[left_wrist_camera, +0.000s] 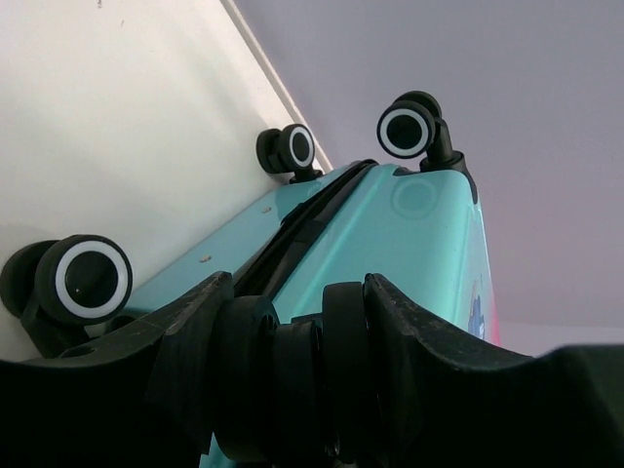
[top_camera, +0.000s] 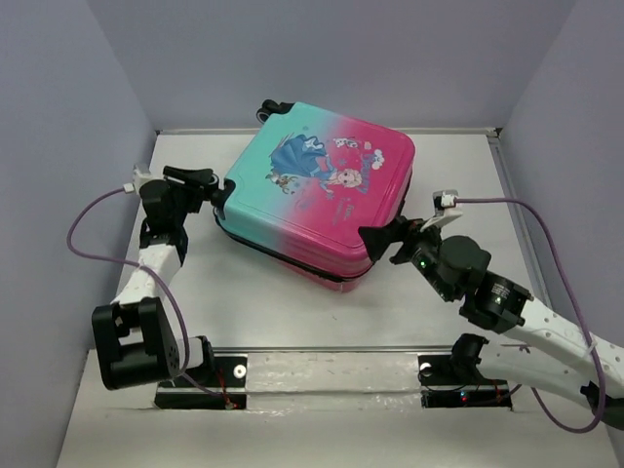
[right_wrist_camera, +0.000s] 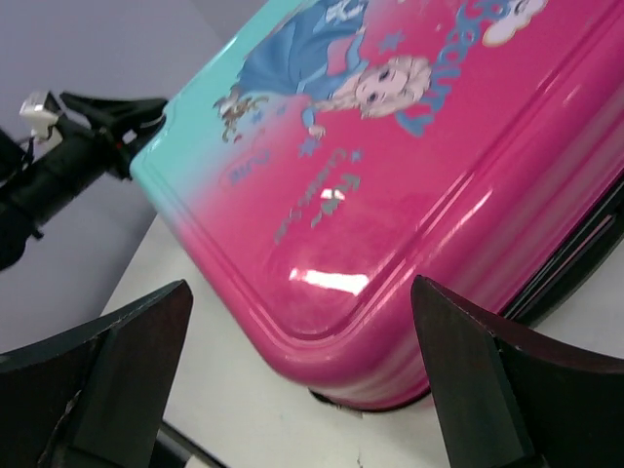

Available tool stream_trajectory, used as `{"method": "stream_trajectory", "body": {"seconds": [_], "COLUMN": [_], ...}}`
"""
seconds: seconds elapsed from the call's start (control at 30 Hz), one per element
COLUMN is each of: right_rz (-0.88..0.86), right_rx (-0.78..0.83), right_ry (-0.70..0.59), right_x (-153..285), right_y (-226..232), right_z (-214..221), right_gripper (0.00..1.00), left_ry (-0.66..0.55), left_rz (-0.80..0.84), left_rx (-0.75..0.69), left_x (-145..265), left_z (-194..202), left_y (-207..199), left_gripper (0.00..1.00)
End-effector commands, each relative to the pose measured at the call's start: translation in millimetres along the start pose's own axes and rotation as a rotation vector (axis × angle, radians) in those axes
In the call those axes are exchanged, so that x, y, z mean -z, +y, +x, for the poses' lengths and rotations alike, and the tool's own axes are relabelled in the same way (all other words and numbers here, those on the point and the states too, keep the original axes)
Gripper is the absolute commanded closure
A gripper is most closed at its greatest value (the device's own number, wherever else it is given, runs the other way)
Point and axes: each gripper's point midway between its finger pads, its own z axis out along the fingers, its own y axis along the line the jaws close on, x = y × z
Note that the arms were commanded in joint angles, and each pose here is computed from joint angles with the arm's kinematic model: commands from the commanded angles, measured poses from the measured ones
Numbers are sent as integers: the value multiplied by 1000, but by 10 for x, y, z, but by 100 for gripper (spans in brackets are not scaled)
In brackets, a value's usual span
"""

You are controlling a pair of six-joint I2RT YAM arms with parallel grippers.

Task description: Pack the luggage

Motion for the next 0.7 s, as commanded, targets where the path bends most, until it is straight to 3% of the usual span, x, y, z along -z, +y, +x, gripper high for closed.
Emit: {"method": "stream_trajectory", "body": {"seconds": [0.0, 0.1, 0.23, 0.33, 0.67], "right_rz": [88, 103, 187, 76, -256], "right_rx": [82, 85, 32, 27, 11], "right_ry": [-46, 22, 74, 223, 361], "right_x": [-154, -389, -687, -964, -1732], "right_y": [-197, -436, -1220, -1246, -862], "right_z": [-358, -323, -432, -189, -220], "right_gripper": [0, 0, 0, 2, 8], "left_ry": [-73, -61, -64, -90, -35], "left_rz": [151, 170, 223, 249, 227], "left_rx": [-61, -70, -95, -118, -177], "left_x": [336, 490, 873, 1121, 1338], "left_z": [-70, 22, 129, 141, 396], "left_y": [-347, -312, -351, -409, -223], "left_gripper": [94, 94, 94, 94, 94]}}
